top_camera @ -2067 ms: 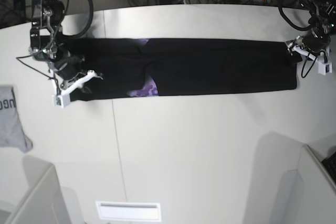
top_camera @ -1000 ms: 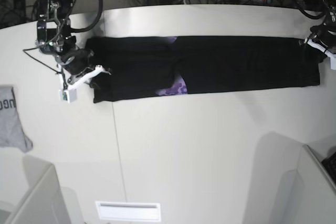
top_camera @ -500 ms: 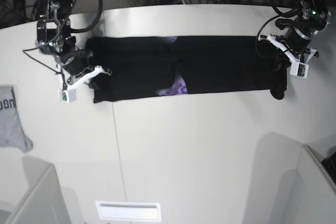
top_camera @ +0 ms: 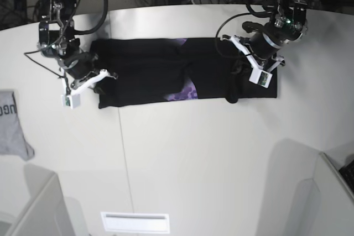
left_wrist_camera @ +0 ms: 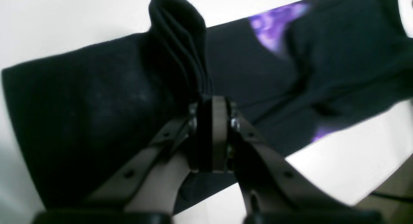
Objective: Fold the T-shirt properly
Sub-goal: 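Fold the strip end held by the left gripper toward the right gripper, then release the left gripper and raise it off the folded shirt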
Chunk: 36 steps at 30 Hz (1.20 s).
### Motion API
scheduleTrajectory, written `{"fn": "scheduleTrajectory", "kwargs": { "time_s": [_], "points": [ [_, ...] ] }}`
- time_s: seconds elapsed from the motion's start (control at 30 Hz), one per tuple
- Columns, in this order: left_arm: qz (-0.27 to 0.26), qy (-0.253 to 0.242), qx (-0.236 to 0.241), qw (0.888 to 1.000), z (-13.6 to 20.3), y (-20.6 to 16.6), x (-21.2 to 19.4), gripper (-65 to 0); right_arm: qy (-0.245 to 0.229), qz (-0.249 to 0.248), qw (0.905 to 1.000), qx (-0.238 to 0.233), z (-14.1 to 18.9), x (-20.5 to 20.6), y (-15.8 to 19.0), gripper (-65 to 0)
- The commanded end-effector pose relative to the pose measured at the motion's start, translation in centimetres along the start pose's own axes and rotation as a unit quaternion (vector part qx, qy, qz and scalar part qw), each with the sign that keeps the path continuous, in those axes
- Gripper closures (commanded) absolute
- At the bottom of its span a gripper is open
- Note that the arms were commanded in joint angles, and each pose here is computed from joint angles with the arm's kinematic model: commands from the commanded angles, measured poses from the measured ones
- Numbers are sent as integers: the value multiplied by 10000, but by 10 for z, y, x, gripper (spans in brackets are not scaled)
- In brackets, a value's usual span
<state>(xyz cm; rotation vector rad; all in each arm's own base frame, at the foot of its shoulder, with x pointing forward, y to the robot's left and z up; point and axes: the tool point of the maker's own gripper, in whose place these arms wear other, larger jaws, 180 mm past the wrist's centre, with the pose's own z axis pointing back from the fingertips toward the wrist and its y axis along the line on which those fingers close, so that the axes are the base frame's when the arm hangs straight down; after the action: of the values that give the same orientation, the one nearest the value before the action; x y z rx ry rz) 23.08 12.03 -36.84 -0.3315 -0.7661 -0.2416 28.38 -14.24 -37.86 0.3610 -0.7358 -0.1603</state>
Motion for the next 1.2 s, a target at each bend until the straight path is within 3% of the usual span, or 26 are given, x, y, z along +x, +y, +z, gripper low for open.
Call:
{"fn": "scheduleTrajectory", "kwargs": {
  "time_s": [0.0,0.17,0.43,1.17],
  "points": [
    [-32,-212,-90,9997,-1,-6,13,0,-217,62,9997,32,3,14,1,0],
    [-172,-225,-500,9983,-13,-36,19,0,-217,62,9997,32,3,14,1,0],
    [26,-195,-670,9976,-27,-66,25,0,-217,60,9997,31,3,14,1,0],
    [149,-12,-624,9979,-40,-59,16,0,-217,60,9997,31,3,14,1,0]
  ]
}}
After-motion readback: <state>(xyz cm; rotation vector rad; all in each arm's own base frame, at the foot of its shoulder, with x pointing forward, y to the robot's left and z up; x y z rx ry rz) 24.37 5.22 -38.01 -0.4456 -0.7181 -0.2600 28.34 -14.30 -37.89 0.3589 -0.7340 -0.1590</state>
